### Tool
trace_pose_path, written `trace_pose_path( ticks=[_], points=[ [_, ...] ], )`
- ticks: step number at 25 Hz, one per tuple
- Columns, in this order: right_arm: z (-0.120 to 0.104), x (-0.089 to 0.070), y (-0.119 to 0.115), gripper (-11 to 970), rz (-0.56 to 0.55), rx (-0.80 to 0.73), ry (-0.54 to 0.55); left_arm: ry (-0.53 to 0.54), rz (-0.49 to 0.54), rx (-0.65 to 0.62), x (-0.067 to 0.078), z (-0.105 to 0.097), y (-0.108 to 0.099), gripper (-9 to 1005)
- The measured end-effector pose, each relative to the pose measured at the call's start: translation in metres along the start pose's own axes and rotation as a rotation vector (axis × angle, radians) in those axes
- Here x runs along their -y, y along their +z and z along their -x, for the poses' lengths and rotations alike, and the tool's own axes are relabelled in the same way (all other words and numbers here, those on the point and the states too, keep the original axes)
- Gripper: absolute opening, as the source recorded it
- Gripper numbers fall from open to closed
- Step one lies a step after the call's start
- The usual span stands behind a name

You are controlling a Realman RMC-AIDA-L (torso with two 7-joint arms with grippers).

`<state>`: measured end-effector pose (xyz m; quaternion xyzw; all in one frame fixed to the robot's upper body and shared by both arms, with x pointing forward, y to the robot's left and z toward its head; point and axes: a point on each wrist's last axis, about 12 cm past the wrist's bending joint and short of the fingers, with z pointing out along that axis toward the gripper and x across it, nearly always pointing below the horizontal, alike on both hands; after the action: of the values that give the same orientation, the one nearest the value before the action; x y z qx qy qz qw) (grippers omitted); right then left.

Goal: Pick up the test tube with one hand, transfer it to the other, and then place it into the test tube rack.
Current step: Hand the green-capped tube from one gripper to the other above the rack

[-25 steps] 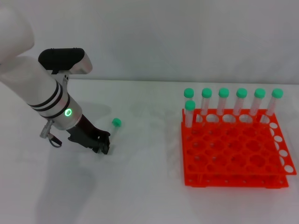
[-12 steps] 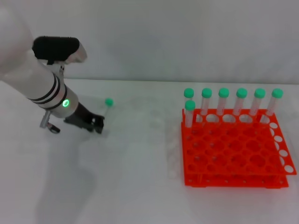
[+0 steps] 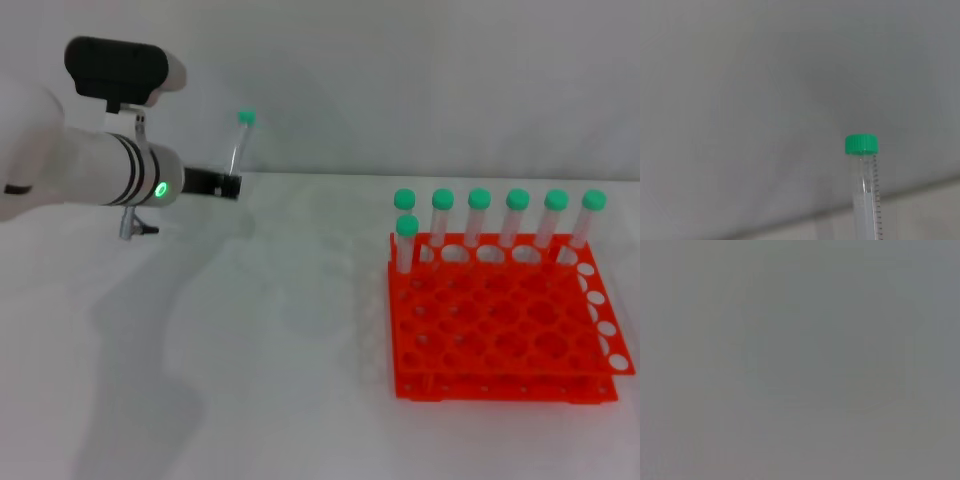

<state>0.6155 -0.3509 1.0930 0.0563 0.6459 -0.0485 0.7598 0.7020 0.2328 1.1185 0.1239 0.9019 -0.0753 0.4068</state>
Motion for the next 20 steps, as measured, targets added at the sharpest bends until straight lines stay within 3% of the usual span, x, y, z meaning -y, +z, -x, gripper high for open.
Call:
trace_pose_path(
  ticks=[4, 8, 14, 20],
  points=[
    [0.001, 0.000, 0.001, 841, 0.001, 0.002, 0.000, 0.004, 0.010, 0.125, 0.002, 0.007, 0.001, 189],
    [0.001, 0.000, 0.002, 841, -0.004, -0.005, 0.012, 0.054, -0.055, 0.288, 0.016, 0.010, 0.000, 188],
    [-0.001, 0.002, 0.003, 842, -0.014, -0.031, 0.025, 0.062, -0.264, 0.655, 0.026, -0.001, -0.023, 187],
    [0.001, 0.000, 0.006, 838, -0.002, -0.028, 0.021, 0.045, -0.517, 0.873, 0.029, -0.030, -0.059, 186]
  ],
)
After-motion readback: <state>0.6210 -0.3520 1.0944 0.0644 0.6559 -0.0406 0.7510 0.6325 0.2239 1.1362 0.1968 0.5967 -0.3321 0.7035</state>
